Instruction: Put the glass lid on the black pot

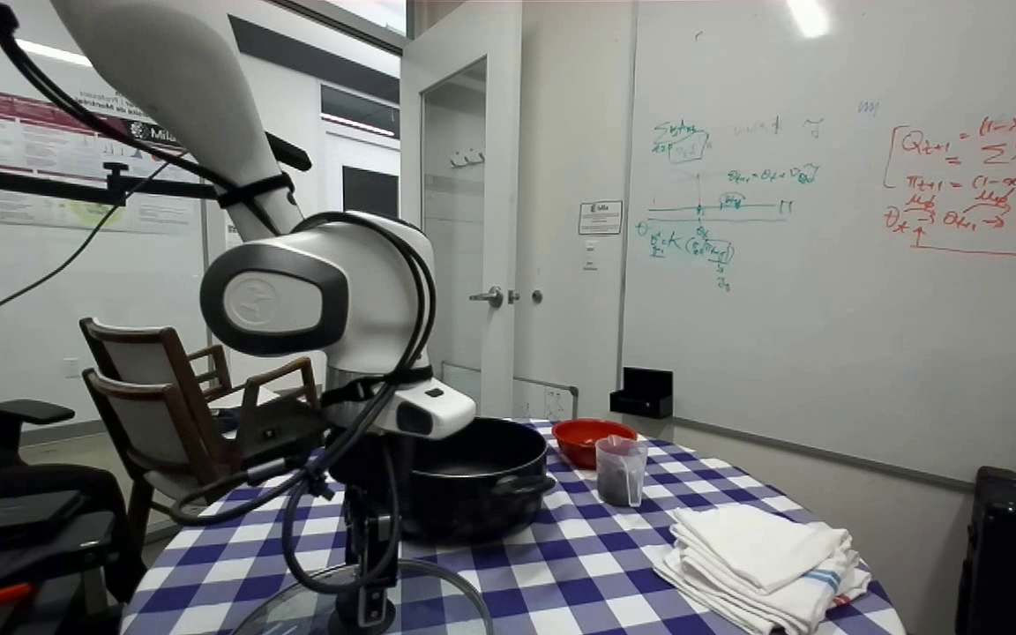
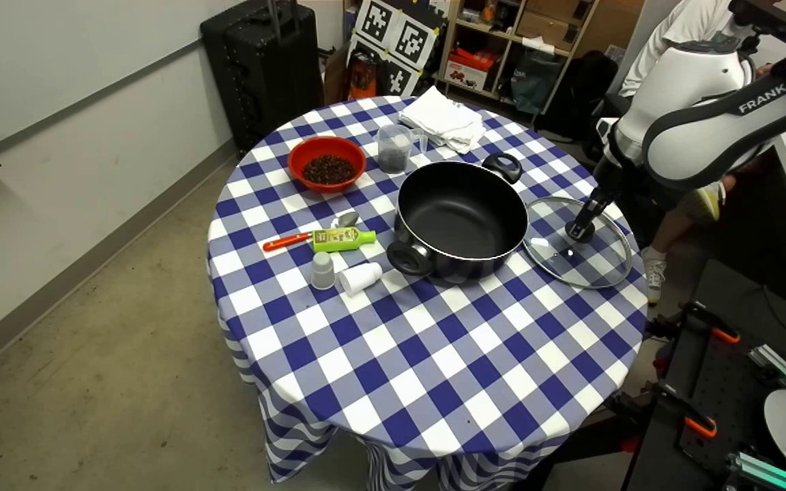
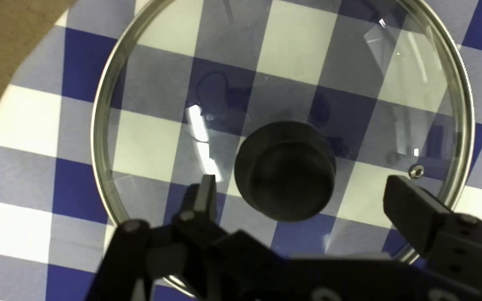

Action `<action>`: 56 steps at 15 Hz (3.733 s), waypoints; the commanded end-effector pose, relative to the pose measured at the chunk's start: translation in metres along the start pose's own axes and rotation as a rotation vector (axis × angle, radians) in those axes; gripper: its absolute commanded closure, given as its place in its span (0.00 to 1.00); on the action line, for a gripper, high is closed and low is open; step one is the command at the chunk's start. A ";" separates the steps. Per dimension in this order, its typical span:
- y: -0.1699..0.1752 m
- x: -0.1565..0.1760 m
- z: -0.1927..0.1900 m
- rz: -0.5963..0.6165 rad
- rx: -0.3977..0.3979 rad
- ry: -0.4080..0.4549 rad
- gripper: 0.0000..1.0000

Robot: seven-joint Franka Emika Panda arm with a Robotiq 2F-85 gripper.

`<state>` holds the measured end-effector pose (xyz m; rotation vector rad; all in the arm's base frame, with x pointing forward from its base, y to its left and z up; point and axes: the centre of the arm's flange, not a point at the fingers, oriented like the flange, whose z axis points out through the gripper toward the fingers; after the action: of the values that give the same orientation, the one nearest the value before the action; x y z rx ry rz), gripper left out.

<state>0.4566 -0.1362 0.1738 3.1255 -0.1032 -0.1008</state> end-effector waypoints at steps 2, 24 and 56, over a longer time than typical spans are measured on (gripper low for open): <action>0.010 0.014 0.014 0.024 -0.012 -0.020 0.00; 0.060 -0.014 -0.163 0.050 -0.171 0.082 0.74; -0.197 0.132 -0.168 -0.541 -0.057 0.338 0.74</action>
<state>0.5974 0.0533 0.3241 2.9580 0.6990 0.3664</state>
